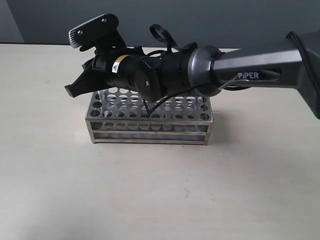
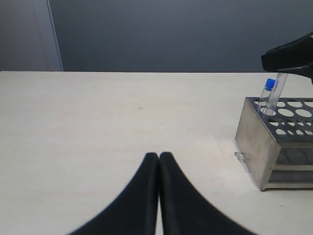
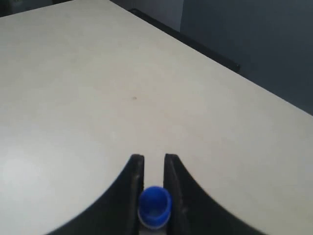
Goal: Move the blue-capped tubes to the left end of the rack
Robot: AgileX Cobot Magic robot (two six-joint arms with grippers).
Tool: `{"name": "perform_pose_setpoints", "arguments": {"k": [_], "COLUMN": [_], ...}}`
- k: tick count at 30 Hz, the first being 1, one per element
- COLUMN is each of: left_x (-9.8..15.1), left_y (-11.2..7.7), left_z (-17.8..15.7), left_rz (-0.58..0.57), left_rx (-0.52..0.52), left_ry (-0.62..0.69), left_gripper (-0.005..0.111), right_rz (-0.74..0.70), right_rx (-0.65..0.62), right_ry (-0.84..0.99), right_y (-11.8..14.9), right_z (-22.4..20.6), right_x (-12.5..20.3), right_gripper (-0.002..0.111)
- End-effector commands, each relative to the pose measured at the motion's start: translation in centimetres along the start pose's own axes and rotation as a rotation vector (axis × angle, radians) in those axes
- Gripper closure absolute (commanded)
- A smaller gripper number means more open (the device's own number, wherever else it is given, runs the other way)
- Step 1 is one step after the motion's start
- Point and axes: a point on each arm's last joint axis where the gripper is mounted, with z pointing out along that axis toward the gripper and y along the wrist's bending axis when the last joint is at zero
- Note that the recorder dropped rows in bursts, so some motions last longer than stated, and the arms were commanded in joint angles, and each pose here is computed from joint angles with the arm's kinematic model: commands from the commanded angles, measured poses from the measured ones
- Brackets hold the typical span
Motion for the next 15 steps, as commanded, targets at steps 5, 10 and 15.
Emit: {"name": "perform_pose_setpoints", "arguments": {"k": [5,10,15], "left_x": [-0.2,-0.2,-0.2], "left_y": [-0.1,-0.1,-0.1], "left_z": [-0.1,-0.1,-0.1], "left_rz": [0.000,0.000,0.000], "left_rx": [0.010,0.011,0.010], "left_ry": [-0.012,-0.013,-0.012], "left_gripper": [0.106,0.106,0.106], "right_rz": [-0.005,0.023,0.054], "right_rx": [-0.001,-0.010,-0.011], "right_ry": [0.038,0.106,0.113], "right_y": [0.1,0.3,0.3], "right_z": [1.3,1.9,1.5], "right_x": [1.8,3.4,2.8], "right_gripper": [0.109,0.107,0.068]}}
